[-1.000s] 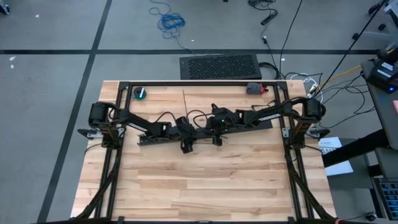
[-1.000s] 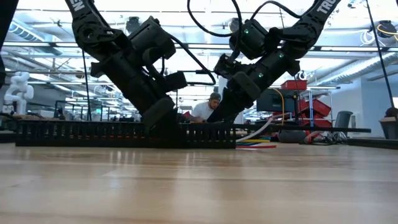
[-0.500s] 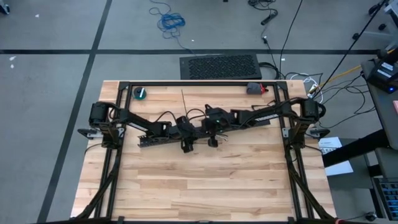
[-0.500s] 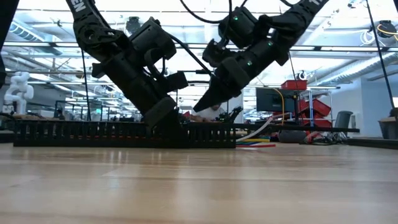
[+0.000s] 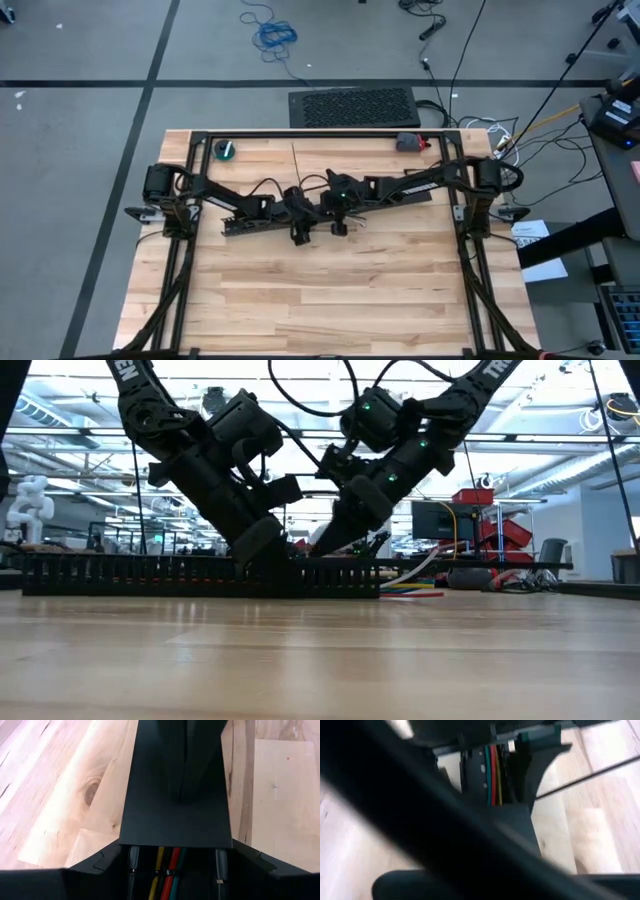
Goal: Ziptie cables
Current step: Insert the cable duct cover
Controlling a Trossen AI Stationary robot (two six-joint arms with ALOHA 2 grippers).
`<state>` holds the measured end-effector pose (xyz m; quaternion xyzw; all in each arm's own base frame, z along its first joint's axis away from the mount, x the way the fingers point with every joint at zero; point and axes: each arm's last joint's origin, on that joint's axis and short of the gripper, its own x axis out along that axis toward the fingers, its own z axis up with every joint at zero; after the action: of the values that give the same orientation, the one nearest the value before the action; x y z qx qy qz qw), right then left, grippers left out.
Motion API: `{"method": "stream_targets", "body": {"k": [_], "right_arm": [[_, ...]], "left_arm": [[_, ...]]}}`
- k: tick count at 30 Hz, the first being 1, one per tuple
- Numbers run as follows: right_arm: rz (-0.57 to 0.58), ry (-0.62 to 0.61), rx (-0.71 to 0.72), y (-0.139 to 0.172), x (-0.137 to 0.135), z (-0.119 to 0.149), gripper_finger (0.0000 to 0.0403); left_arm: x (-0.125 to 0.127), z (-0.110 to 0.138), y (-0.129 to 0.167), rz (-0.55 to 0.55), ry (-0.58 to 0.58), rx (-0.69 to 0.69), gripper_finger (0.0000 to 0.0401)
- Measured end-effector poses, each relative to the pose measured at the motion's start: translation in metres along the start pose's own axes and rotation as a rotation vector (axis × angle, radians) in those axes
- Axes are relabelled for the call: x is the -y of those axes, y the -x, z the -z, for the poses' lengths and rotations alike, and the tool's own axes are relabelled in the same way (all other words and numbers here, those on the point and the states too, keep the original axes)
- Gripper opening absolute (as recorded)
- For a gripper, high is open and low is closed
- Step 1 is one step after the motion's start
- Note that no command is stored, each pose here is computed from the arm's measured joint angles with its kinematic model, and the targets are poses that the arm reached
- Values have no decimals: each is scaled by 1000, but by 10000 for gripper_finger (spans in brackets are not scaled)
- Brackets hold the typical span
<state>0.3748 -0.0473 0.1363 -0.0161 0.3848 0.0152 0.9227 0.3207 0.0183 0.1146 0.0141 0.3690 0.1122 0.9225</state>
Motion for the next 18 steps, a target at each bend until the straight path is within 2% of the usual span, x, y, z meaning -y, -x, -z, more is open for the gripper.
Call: {"method": "stream_targets", "body": {"k": [6, 10, 15, 18], "right_arm": [[-3, -10, -12, -3, 2, 1, 0], [3, -26, -16, -3, 6, 1, 0], [3, -28, -17, -3, 6, 2, 0], [4, -28, -18, -3, 6, 2, 0]], "left_arm": [[0, -4, 0, 1, -12, 25, 255], [-3, -8, 11, -28, -17, -3, 273], [-6, -19, 28, -22, -8, 33, 289], [-5, -16, 33, -21, -12, -16, 289]]}}
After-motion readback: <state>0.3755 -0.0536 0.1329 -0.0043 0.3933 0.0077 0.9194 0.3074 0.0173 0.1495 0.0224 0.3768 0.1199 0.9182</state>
